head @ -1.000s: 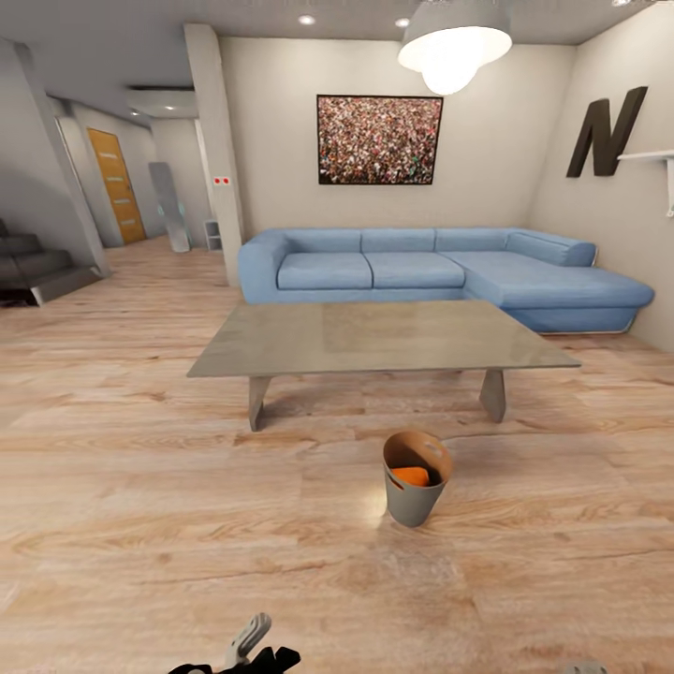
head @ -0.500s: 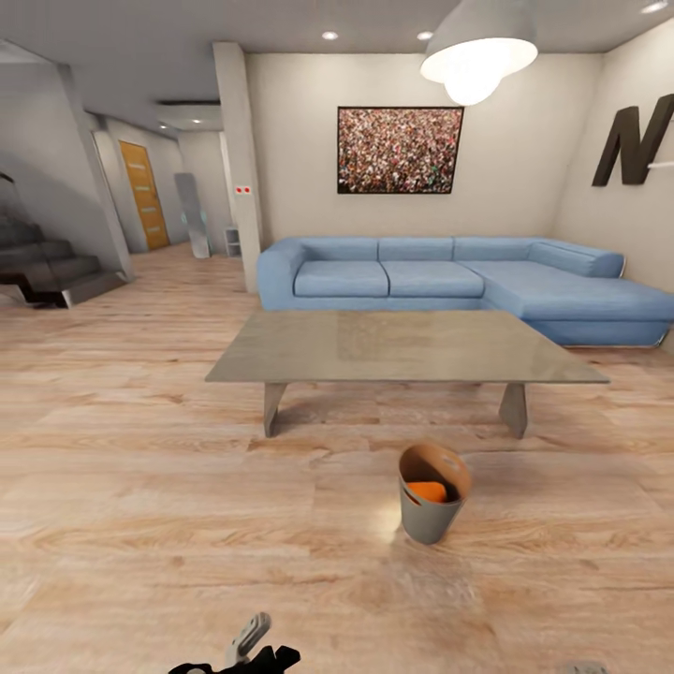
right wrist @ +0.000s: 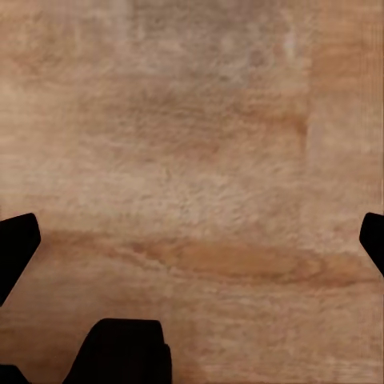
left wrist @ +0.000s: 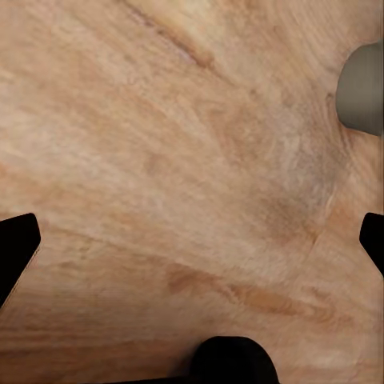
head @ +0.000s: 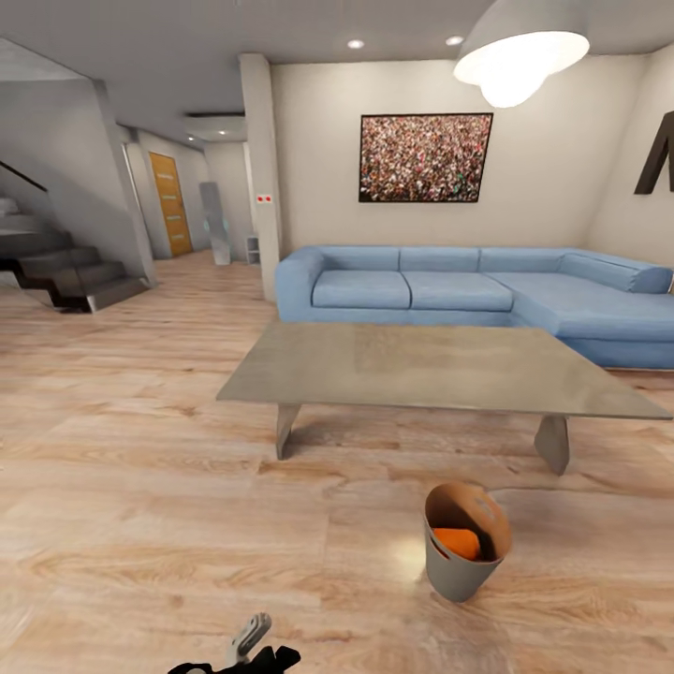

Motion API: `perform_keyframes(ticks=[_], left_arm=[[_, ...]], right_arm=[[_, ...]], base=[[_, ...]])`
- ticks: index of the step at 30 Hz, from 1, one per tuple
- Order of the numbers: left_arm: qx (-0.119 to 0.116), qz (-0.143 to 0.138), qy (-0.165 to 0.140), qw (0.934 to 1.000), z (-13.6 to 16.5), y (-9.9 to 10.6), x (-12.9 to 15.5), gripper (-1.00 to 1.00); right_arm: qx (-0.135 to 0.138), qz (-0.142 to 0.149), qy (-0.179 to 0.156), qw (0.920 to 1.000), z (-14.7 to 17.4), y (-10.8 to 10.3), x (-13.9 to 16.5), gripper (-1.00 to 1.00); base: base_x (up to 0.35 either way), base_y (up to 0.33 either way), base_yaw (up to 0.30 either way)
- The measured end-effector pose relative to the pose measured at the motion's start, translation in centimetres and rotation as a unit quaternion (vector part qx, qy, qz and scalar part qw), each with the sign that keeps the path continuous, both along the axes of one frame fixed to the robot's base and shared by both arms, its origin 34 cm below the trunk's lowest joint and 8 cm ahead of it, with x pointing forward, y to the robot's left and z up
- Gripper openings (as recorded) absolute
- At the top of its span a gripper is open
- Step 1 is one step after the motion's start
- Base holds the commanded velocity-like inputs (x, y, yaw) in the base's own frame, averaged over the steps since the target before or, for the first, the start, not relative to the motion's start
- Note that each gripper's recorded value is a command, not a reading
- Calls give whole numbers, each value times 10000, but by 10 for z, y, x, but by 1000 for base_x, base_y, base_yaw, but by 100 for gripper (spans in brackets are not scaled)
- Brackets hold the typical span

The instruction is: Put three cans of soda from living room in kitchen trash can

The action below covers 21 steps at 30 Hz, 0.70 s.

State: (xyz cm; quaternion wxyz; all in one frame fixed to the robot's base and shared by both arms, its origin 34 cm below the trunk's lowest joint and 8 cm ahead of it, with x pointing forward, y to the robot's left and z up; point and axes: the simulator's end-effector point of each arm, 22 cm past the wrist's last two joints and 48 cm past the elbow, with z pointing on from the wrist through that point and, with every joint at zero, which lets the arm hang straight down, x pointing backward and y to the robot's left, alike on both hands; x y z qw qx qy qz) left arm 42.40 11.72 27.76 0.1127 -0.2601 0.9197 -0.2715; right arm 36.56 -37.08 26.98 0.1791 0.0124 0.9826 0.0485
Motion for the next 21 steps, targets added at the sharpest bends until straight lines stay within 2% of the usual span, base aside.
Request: perform_keyframes(ticks=[5,9,15,21], left_arm=[[55,26,24,10000,-3,5,-1,100],[56,45,30,10000,-3,4,-2,100],[22,-10,61,10000,-4,-9,-6,100],[117,-40,133,9998,-12,-8,-14,100]], right_arm=[[-6,-60,95,9999,-28,0,-27,100],[-43,-110,132,9998,-41,-4,-41,100],[-49,-214,279,9994,-64,-11,-76,100],[-65,-185,195,9996,-71,-13,-85,100]], base=[[334,0,139],[200,0,142],[55,0,143],[12,0,143]])
